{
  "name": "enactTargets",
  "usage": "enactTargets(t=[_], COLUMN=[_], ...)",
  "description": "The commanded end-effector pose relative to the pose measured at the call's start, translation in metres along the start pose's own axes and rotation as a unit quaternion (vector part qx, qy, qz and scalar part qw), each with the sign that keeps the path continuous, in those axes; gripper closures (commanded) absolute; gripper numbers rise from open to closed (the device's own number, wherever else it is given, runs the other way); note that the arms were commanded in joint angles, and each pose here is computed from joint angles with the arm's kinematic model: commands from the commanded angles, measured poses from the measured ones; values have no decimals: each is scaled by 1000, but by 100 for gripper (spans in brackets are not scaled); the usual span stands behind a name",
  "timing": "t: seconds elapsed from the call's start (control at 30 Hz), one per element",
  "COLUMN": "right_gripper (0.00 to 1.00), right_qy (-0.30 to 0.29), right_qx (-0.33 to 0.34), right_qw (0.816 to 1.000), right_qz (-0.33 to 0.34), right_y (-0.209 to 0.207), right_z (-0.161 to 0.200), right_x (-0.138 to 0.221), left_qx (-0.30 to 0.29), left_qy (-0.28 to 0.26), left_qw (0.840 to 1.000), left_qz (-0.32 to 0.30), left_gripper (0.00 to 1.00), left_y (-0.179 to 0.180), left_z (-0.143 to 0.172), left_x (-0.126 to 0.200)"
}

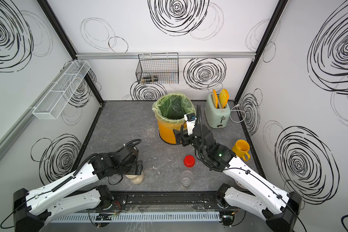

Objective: Empty expired oatmeal from jars
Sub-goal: Move the jar to the center of the board.

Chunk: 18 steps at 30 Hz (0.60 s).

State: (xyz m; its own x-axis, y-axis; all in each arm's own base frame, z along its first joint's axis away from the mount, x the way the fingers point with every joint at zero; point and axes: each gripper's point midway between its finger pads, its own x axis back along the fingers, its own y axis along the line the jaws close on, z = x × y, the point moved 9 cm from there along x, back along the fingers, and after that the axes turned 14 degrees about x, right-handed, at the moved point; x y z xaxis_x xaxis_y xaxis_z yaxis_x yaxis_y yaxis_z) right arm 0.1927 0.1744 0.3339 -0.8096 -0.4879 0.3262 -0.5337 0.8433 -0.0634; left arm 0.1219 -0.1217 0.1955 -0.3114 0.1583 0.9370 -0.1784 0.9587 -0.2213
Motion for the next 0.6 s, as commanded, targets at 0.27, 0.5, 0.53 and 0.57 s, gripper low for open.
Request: enactTargets(t=[0.27,0.5,0.53,0.57], right_gripper=[2,2,2,2], right_qy=[-20,-7,-5,-4], right_qx=[6,5,6,6], right_qw=[1000,1000,1000,1000], right_qz=[8,7,7,8], right_y=[-6,-10,-10,-11], right_z=[2,10,11,12], right_x=[2,2,2,3], left_qx=[-23,-16,-13,-10], left_qy=[54,35,32,29], left_qw=[998,999,999,999], left_qz=[-39,8,16,22], left_gripper=[4,17,22,23], left_y=[2,-17,-20,-23], left_z=[10,0,-1,-3], left_x=[-13,-11,-10,-10])
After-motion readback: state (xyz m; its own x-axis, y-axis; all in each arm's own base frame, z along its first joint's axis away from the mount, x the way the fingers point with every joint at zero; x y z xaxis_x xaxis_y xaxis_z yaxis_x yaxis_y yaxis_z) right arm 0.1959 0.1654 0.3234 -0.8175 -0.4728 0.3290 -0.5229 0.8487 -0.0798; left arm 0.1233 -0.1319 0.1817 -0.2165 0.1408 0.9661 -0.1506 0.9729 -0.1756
